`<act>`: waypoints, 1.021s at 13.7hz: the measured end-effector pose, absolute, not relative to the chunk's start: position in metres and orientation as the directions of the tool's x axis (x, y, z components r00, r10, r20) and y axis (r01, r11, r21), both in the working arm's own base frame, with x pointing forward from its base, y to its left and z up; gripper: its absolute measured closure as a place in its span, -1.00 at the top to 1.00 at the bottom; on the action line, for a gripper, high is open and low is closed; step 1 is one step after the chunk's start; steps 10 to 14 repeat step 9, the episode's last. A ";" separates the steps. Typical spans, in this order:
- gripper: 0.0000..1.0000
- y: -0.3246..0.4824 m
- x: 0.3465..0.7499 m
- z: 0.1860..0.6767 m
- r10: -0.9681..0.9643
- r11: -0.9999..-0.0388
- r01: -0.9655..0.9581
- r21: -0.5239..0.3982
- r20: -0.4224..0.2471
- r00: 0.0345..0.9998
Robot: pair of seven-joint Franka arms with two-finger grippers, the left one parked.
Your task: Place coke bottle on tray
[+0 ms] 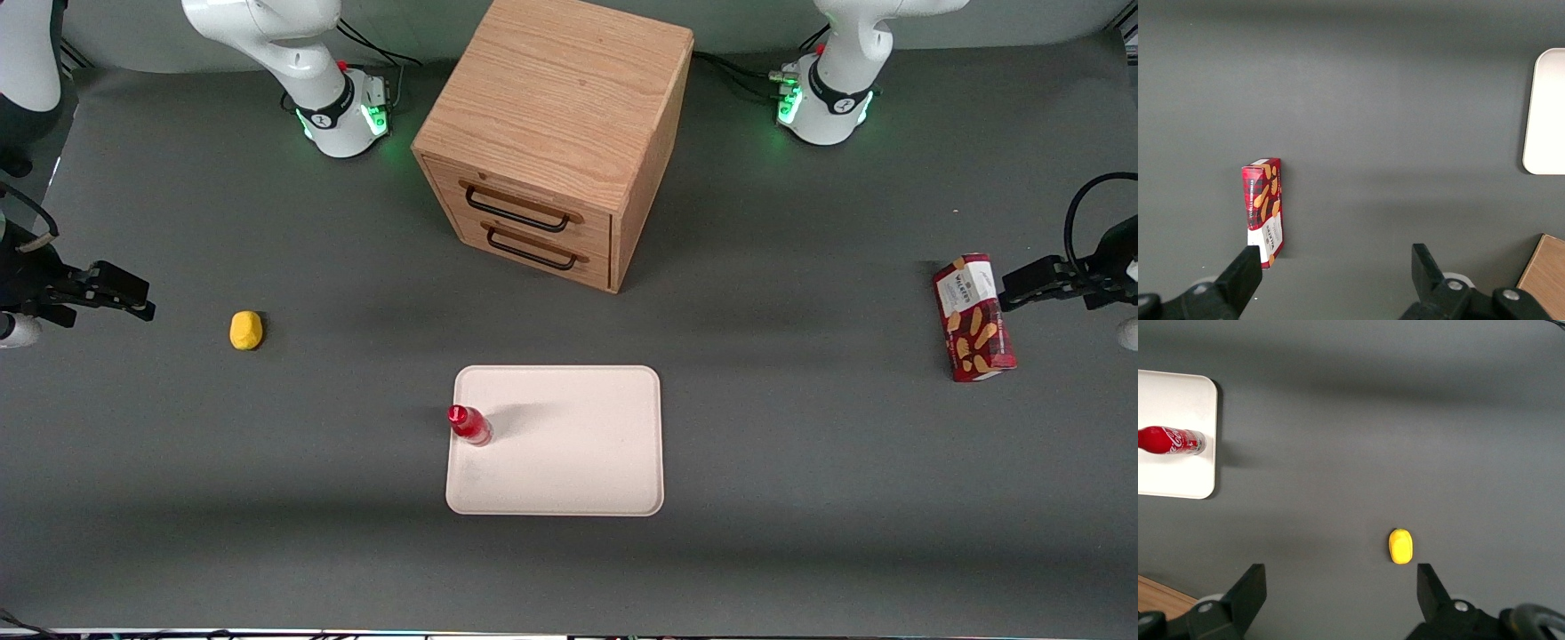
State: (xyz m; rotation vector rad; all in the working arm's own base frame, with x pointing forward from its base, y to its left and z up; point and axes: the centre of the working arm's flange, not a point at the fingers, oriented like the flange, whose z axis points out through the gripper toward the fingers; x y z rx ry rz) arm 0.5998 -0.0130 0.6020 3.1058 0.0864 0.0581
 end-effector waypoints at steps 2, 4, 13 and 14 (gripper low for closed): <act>1.00 -0.013 0.599 0.602 0.056 -0.998 0.055 0.035 0.034 0.998; 1.00 -0.013 0.597 0.601 0.055 -0.998 0.055 0.033 0.014 0.998; 1.00 -0.013 0.593 0.598 0.054 -0.998 0.055 0.031 -0.018 0.998; 1.00 -0.013 0.593 0.598 0.054 -0.998 0.055 0.031 -0.018 0.998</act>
